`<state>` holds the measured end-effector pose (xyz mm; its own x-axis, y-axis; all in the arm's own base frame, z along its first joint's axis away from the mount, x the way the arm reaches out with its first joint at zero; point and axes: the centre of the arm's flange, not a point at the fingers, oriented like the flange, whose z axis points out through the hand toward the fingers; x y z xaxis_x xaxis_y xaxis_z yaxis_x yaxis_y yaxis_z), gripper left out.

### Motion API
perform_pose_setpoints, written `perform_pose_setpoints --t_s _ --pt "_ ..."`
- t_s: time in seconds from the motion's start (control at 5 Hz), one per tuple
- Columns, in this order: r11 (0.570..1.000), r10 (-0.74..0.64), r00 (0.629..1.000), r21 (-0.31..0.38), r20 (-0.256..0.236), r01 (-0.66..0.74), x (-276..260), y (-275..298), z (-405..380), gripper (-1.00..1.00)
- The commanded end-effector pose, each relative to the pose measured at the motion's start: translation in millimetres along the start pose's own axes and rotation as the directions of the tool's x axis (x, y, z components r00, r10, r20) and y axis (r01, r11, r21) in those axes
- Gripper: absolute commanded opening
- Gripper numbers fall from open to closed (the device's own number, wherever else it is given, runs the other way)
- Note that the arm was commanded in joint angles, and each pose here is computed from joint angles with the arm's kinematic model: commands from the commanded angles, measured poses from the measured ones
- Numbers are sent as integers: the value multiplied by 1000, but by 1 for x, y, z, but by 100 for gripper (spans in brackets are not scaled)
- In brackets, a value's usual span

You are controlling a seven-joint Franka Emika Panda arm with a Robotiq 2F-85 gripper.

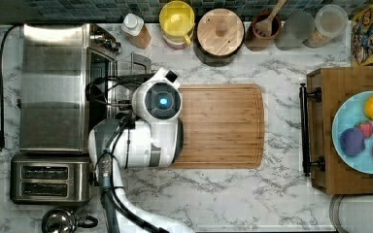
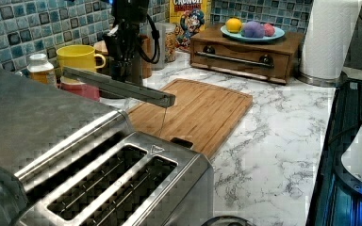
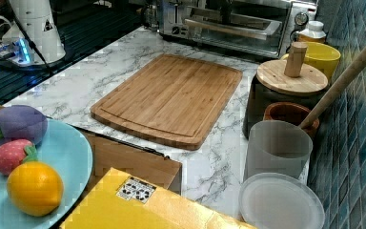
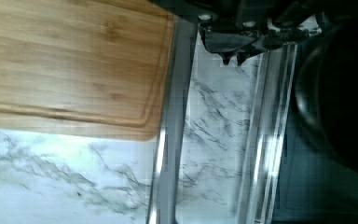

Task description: Close the oven.

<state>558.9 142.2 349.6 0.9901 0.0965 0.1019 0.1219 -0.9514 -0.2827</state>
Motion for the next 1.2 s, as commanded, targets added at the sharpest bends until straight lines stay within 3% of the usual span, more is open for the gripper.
perform_pose_setpoints --t_s 0.2,0.4,0.6,1.0,1.2 --pt "982 -148 985 -134 -86 136 8 -150 -58 -100" --pt "981 -156 982 -133 -109 141 1 -159 -65 -100" --pt "987 -151 973 -85 -173 138 -10 -160 -83 -100" --pt "991 -112 940 -111 -322 80 -33 -172 -132 -100" --pt "986 -28 946 -162 -324 -27 -27 -169 -145 -100"
